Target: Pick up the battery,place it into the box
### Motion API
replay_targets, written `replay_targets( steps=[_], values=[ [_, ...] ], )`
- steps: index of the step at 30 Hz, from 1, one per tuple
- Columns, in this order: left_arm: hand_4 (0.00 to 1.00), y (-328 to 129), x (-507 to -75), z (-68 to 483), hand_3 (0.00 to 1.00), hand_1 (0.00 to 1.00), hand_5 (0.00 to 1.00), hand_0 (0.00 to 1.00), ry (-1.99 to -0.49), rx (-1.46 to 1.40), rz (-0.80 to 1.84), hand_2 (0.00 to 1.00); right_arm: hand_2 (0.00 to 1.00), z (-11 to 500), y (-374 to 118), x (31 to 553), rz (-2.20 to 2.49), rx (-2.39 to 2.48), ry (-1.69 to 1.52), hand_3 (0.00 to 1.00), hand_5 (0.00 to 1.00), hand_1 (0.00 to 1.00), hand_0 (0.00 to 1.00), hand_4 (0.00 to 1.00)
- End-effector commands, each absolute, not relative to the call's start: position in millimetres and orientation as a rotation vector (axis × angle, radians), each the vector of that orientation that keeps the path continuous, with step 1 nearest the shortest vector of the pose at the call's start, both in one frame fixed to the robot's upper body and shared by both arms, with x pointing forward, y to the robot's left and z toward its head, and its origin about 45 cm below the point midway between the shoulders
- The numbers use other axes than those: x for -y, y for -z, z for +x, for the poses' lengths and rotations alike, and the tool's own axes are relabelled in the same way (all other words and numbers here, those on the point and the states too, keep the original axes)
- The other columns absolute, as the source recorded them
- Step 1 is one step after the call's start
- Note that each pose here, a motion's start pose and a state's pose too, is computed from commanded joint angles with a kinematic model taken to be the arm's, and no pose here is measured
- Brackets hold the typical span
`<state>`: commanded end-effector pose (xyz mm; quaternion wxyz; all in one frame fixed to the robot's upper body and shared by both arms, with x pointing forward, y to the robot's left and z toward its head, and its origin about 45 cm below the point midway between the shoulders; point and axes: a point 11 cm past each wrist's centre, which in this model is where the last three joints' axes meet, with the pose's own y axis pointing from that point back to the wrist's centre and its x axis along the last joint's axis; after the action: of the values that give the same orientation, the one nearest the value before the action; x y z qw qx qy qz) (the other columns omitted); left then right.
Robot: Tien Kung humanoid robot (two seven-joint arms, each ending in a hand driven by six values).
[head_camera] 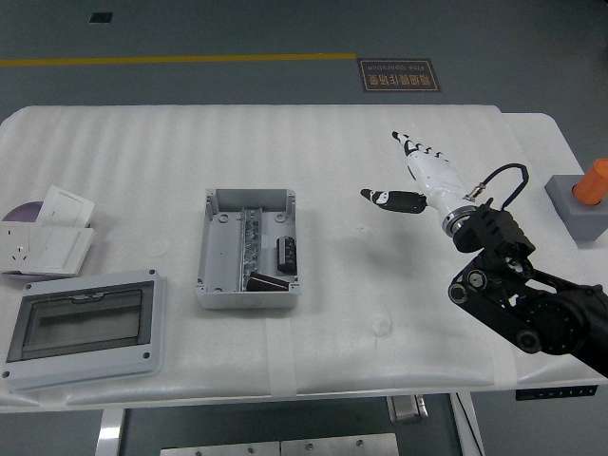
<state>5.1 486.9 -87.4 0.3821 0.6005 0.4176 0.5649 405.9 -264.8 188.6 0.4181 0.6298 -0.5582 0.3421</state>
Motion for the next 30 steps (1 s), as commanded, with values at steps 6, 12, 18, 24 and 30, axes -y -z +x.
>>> replay_targets(
  steps=[6, 12, 18, 24, 30],
  values=[
    [0.643, 88.5, -484.6, 2.6, 0.574, 0.629, 0.319, 0.567, -1.436, -1.072, 1.531, 0.540, 0.981, 402.7, -196.9, 289.6, 1.585, 1.595, -0.822, 0.998, 0.541, 0.943, 0.998, 0.902],
    [0.641, 90.0, -481.8, -2.3, 0.573, 0.629, 0.313, 0.567, -1.432, -1.085, 1.531, 0.539, 0.941, 387.9, -195.3, 302.3, 1.681, 1.786, -0.746, 0.998, 0.543, 0.898, 0.992, 0.895],
    [0.636, 90.5, -481.2, -9.8, 0.571, 0.629, 0.305, 0.566, -1.426, -1.097, 1.543, 0.539, 0.846, 366.0, -181.6, 306.4, 1.867, 1.865, -0.613, 0.915, 0.541, 0.814, 0.857, 0.879],
    [0.640, 90.6, -481.3, -15.7, 0.567, 0.629, 0.307, 0.566, -1.427, -1.103, 1.550, 0.537, 0.805, 343.6, -168.9, 308.9, 2.052, 1.968, -0.441, 0.878, 0.522, 0.776, 0.788, 0.858],
    [0.639, 92.4, -477.6, -22.9, 0.566, 0.629, 0.308, 0.567, -1.408, -1.109, 1.559, 0.536, 0.790, 334.4, -176.2, 305.0, 2.211, 2.125, -0.316, 0.861, 0.532, 0.737, 0.711, 0.877]
  ],
)
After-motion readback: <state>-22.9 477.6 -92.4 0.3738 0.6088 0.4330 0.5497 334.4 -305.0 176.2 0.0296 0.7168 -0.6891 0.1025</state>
